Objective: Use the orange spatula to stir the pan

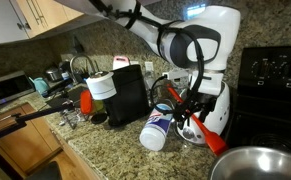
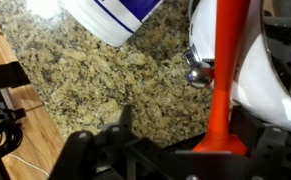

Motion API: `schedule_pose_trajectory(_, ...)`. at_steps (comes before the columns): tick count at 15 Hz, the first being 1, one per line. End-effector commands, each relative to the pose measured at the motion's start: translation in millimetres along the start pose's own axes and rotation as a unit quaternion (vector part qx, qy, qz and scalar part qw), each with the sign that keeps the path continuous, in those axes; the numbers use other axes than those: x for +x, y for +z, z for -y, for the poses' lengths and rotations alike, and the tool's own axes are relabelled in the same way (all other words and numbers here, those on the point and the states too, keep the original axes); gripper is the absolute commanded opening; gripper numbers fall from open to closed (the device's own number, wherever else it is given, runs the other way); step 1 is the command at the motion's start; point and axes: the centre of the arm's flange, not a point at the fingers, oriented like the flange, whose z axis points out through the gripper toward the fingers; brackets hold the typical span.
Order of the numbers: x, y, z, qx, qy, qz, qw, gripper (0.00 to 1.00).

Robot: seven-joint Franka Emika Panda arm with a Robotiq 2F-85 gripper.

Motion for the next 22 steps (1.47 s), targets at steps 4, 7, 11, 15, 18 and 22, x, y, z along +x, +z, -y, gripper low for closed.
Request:
schedule_pose_trajectory(4,-20,-5,7,0.001,-0.005,0.013,0.9999,0.71)
schedule_pose_trajectory(7,-21,-8,11,0.004,-0.006,0.017,0.9998,0.47)
schedule_pose_trajectory(11,-23,-9,13,0.007,-0.005,0.025,0.9996,0.19)
schedule_pose_trajectory(15,-24,-10,17,0.013,-0.004,0.029,0.9995,0.00)
schedule_pose_trajectory(18,-26,-11,15,0.015,-0.006,0.024,0.9996,0.04)
schedule_pose_trajectory(22,-28,-19,8,0.025,-0.005,0.016,0.9995,0.04)
